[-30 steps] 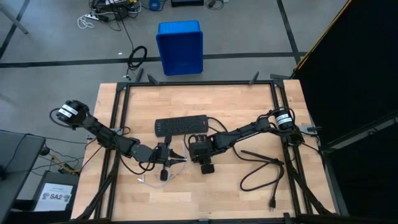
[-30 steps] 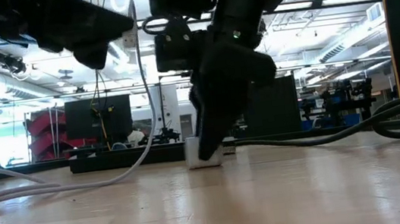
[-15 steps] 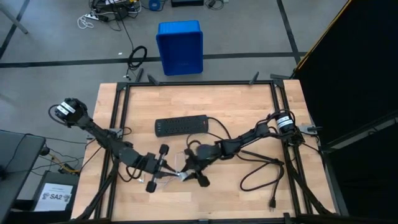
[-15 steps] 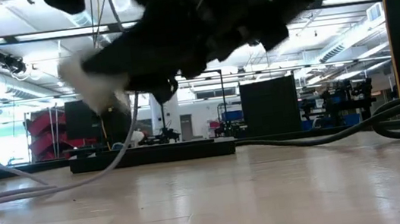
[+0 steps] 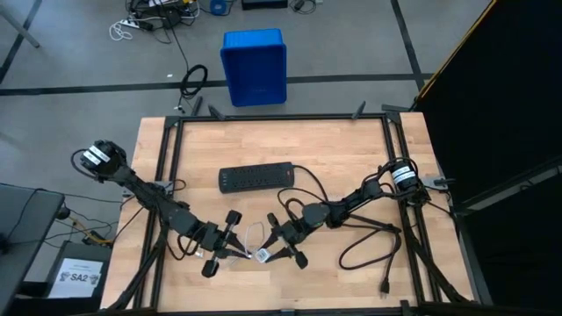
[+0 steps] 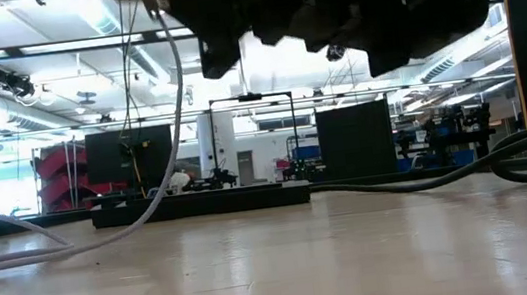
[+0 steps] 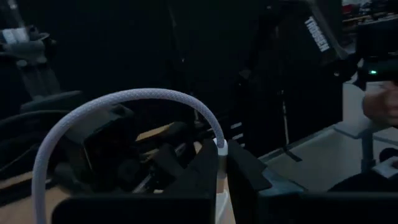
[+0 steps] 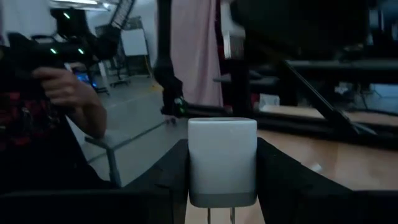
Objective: Insert USB
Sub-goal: Insert the charger cable into the charger adapter
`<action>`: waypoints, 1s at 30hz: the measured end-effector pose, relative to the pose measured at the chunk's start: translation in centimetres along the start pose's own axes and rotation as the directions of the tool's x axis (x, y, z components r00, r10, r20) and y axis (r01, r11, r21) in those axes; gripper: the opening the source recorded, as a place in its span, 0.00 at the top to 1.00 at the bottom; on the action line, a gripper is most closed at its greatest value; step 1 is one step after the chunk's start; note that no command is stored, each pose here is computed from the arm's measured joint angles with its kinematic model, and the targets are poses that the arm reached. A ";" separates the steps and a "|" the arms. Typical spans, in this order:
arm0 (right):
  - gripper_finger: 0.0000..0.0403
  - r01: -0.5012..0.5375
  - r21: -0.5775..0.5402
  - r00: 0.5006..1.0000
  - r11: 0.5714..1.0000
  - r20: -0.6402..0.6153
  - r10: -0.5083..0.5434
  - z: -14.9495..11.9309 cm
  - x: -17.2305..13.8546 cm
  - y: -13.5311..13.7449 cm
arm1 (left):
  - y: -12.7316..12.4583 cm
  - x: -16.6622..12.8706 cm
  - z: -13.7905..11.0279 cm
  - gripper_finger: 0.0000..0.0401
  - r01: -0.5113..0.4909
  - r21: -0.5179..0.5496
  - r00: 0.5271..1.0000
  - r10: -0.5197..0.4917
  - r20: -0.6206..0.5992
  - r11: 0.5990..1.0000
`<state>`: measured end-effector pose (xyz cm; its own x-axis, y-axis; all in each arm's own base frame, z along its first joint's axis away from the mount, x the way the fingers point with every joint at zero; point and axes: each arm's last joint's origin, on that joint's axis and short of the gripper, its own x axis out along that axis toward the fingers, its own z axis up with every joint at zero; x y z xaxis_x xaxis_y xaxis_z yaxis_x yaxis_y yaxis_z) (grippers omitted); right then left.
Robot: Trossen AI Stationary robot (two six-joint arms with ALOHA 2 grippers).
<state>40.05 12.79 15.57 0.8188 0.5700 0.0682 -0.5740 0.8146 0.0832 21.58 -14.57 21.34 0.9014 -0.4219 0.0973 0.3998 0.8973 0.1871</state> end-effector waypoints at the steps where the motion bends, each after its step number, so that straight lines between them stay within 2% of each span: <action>1: 0.72 -0.005 0.007 1.000 1.000 -0.001 0.005 0.0 0.0 0.0 | 0.0 0.1 -0.2 1.00 0.009 0.004 1.000 -0.009 0.002 1.000; 6: 0.72 -0.041 0.024 0.999 0.999 -0.002 0.041 0.1 0.0 0.0 | 0.4 0.5 -0.5 1.00 0.057 0.031 0.998 -0.058 0.036 0.998; 22: 0.72 -0.042 0.049 0.999 0.998 0.033 0.041 0.6 -0.3 -1.1 | 2.2 2.4 -1.7 1.00 0.150 0.051 0.984 -0.154 0.084 0.987; 30: 0.72 -0.084 0.066 0.996 0.994 0.027 0.082 0.6 -0.4 -1.3 | 3.1 3.0 -2.2 1.00 0.143 0.053 0.988 -0.146 0.059 0.988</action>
<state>40.44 11.40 16.06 0.7684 0.6320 0.1011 -0.6399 0.7551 0.1429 25.90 -12.76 20.10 0.8221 -0.5551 0.1270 0.5150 0.8199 0.2501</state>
